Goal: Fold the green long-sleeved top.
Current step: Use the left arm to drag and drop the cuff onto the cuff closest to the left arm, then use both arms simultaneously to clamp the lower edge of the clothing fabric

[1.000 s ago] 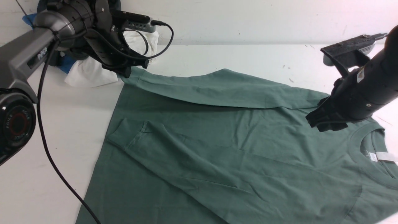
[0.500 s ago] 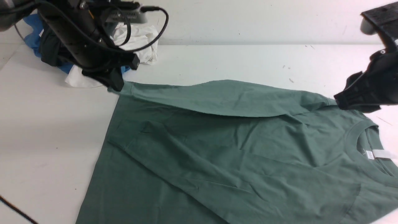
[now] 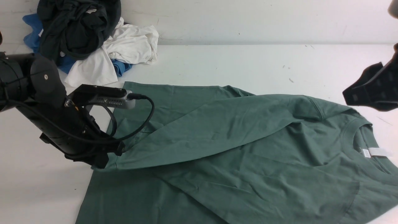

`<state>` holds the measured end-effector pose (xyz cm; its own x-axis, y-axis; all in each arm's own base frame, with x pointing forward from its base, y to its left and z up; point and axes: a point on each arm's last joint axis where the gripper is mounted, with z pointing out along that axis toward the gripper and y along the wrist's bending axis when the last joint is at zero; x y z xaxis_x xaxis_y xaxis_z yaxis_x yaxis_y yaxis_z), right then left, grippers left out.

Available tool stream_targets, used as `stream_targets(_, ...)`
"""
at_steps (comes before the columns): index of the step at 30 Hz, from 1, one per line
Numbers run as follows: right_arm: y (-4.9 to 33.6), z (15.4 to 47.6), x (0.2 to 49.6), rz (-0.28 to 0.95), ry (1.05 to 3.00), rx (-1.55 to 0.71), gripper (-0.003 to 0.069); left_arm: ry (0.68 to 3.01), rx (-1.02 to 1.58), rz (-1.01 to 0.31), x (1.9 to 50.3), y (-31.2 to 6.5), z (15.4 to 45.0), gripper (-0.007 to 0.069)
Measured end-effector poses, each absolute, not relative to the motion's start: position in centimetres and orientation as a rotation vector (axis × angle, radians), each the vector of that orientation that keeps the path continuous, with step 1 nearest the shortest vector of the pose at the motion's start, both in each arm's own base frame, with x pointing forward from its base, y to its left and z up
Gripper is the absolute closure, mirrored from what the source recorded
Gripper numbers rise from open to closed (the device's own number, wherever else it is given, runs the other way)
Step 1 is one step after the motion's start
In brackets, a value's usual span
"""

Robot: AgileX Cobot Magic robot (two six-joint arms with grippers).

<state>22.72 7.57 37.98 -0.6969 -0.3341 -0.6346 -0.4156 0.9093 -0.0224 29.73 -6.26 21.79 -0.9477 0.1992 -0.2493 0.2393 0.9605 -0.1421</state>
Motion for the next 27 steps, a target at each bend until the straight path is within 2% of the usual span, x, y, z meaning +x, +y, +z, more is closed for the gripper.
stream_targets(3, 7.8, 37.9, 22.4, 0.192, 2.421, -0.566, 0.0428, 2.871, 0.395, -0.238, 29.7, -6.2, 21.4, 0.0509)
stream_targets(6, 7.9, 37.7, 22.2, 0.206, 2.448, -0.593, 0.0428, 2.859, 0.445, -0.234, 29.7, -6.2, 21.5, 0.0412)
stream_targets(7, 7.9, 37.6, 21.9, 0.219, 2.472, -0.605, 0.0428, 2.856, 0.468, -0.235, 29.5, -6.2, 21.9, 0.0353)
stream_targets(8, 7.9, 37.5, 21.9, 0.222, 2.480, -0.609, 0.0428, 2.861, 0.479, -0.237, 29.4, -6.3, 22.1, 0.0337)
stream_targets(10, 8.2, 37.3, 21.4, 0.239, 2.523, -0.647, 0.0428, 2.840, 0.560, -0.241, 28.5, -6.7, 24.1, 0.0247)
stream_targets(12, 8.6, 37.3, 21.1, 0.246, 2.523, -0.681, 0.0428, 2.810, 0.645, -0.247, 27.3, -7.6, 25.5, 0.0218)
stream_targets(14, 9.4, 37.2, 20.8, 0.260, 2.512, -0.729, 0.0428, 2.787, 0.731, -0.251, 26.1, -8.6, 26.4, 0.0208)
stream_targets(15, 10.4, 37.3, 20.2, 0.278, 2.495, -0.790, 0.0428, 2.765, 0.853, -0.248, 24.4, -9.9, 27.1, 0.0209)
stream_targets(19, 12.0, 37.2, 18.4, 0.308, 2.454, -0.917, 0.0428, 2.782, 1.137, -0.177, 20.7, -11.6, 26.6, 0.0212)
stream_targets(20, 12.4, 37.0, 17.4, 0.320, 2.438, -0.970, 0.0428, 2.809, 1.270, -0.102, 19.2, -11.8, 25.6, 0.0212)
stream_targets(24, 12.6, 34.9, 14.7, 0.337, 2.465, -1.071, 0.0428, 2.857, 1.509, 0.080, 16.5, -11.1, 22.3, 0.0212)
stream_targets(27, 11.9, 32.8, 13.8, 0.301, 2.516, -1.095, 0.0428, 2.873, 1.565, 0.116, 15.5, -10.5, 20.6, 0.0212)
